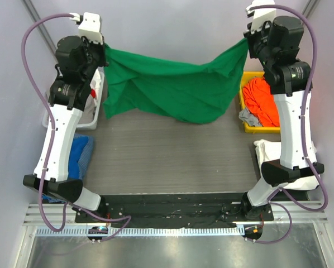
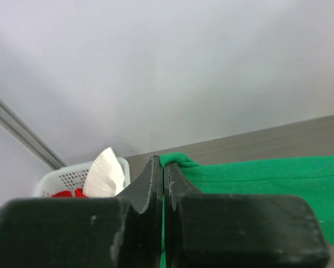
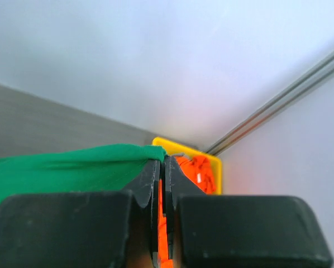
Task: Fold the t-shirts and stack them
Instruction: Flatten the tshirt out
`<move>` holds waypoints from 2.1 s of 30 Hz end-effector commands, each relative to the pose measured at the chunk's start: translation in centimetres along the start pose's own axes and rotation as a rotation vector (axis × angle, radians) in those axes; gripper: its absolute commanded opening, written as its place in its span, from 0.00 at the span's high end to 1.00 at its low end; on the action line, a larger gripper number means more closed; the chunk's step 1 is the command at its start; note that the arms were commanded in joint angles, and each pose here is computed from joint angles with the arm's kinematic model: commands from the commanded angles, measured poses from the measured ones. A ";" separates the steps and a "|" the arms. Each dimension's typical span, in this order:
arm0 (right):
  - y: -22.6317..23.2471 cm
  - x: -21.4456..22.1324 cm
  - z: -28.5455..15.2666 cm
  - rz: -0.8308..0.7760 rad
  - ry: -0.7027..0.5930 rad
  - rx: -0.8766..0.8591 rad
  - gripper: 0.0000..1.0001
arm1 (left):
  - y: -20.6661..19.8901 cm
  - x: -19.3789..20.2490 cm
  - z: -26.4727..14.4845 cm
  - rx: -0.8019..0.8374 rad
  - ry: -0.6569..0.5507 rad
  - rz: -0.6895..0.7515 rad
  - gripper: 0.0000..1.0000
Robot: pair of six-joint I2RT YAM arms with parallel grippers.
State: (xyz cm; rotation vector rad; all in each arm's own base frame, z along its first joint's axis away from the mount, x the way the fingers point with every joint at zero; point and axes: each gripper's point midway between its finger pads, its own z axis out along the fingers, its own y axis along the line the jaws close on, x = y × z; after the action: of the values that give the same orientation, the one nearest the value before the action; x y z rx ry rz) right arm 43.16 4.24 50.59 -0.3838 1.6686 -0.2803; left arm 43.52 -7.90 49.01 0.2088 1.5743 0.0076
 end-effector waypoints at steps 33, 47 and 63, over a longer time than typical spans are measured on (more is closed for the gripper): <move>-7.8 -9.5 -21.4 0.088 -0.443 0.190 0.99 | 3.6 2.5 -13.7 -0.128 -0.005 0.159 1.00; -7.0 -7.8 -15.3 0.052 -0.329 0.199 0.99 | 4.6 0.6 -7.0 -0.226 -0.012 0.173 1.00; -8.0 -10.3 -11.3 0.055 -0.365 0.248 0.99 | 6.8 -4.6 -2.6 -0.369 -0.088 0.136 1.00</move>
State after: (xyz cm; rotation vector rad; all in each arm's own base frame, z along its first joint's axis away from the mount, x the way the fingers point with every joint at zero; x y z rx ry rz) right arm 38.87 2.59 57.34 -0.2993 1.4888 -0.3223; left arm 45.52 -3.75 47.72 0.1447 1.6162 0.3773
